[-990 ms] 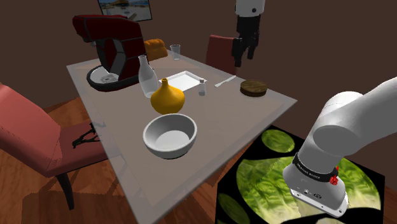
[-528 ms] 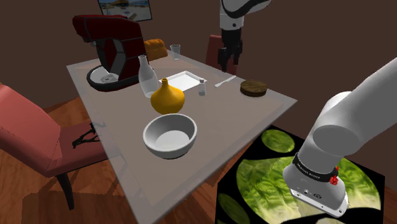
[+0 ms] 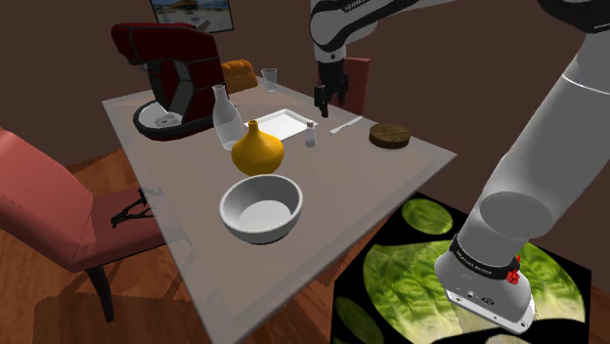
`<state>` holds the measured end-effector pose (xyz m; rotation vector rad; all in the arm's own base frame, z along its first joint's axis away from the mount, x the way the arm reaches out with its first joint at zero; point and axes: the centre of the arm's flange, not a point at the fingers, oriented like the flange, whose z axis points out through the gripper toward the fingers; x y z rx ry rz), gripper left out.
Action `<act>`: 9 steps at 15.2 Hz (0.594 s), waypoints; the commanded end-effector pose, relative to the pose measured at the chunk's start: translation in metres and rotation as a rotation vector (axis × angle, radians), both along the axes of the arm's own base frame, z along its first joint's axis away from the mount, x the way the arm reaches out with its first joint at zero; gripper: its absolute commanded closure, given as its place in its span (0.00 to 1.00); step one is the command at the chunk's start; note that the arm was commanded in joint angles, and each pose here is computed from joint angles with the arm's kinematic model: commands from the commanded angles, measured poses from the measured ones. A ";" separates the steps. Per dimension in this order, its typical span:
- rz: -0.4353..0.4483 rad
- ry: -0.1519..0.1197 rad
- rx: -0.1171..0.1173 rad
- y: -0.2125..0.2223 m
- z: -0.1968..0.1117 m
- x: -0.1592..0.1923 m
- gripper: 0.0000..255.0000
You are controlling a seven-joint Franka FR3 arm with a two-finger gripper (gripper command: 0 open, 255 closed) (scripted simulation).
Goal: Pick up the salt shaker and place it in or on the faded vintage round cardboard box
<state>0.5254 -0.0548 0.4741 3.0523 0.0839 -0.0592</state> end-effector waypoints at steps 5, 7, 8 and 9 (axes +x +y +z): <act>0.016 0.007 -0.020 -0.012 -0.040 0.070 0.00; 0.021 0.009 -0.027 -0.016 -0.053 0.093 0.00; 0.024 0.010 -0.030 -0.018 -0.060 0.104 0.00; 0.027 0.012 -0.034 -0.020 -0.067 0.115 0.00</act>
